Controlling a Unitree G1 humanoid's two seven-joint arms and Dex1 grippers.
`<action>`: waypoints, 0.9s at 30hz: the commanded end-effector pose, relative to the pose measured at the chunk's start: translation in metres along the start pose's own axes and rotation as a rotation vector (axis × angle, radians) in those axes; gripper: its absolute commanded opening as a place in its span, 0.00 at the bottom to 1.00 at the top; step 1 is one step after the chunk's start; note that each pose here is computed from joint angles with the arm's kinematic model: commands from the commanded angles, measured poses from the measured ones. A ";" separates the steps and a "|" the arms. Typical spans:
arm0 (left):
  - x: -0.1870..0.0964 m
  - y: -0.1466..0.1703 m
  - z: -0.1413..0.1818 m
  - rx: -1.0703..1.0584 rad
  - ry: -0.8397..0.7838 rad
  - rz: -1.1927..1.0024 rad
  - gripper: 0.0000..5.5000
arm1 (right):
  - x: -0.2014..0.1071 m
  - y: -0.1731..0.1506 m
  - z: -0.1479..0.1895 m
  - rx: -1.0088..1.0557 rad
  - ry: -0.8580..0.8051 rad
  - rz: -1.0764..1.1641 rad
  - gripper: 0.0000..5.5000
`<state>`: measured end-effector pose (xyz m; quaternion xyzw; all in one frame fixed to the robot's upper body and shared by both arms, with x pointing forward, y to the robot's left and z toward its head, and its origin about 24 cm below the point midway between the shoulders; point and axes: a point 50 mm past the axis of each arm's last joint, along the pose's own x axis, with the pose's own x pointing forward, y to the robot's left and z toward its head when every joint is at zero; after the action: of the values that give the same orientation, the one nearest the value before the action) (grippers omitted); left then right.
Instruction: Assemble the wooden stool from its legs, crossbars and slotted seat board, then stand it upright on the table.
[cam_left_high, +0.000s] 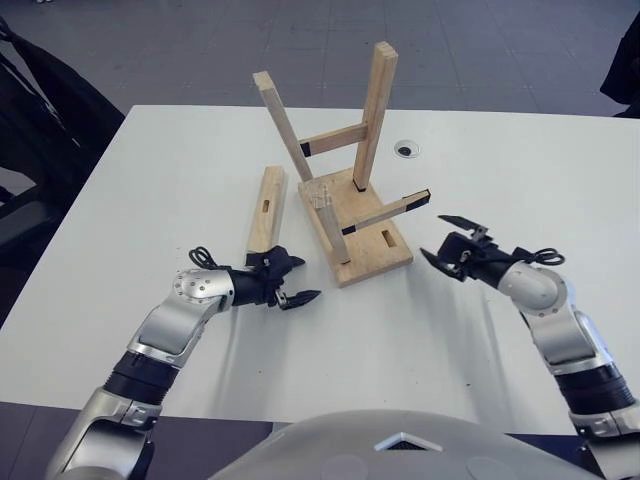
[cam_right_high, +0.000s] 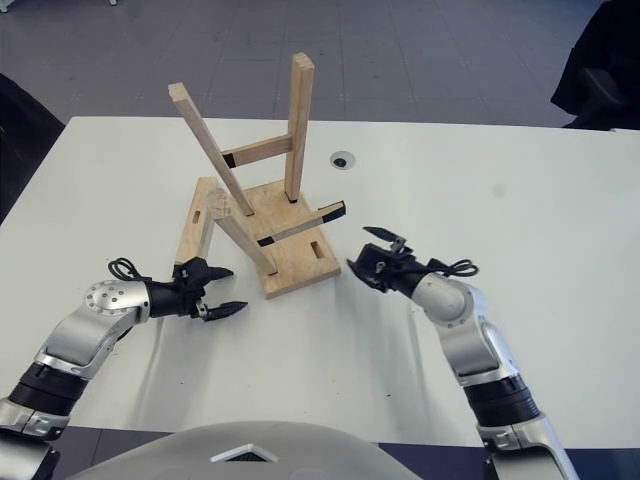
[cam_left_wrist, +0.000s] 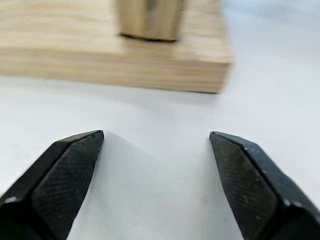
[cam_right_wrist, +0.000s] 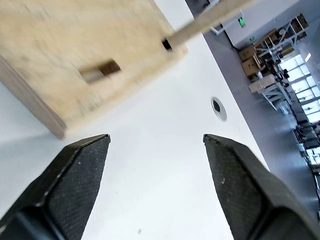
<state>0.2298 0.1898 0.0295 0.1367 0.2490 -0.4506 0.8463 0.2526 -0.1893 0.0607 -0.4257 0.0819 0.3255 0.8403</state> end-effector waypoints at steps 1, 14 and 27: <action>0.007 0.015 0.002 -0.008 -0.008 0.139 0.65 | 0.015 -0.009 -0.008 0.003 0.023 -0.039 0.63; 0.075 0.035 0.014 -0.021 0.001 0.285 0.46 | 0.041 0.029 0.021 0.080 -0.124 0.101 0.63; 0.020 0.051 0.029 0.029 -0.100 0.413 0.46 | 0.020 0.026 0.019 0.144 -0.057 0.036 0.63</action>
<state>0.2947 0.1733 0.0290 0.1715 0.1742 -0.3076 0.9196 0.2495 -0.1477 0.0435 -0.3577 0.0827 0.3669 0.8547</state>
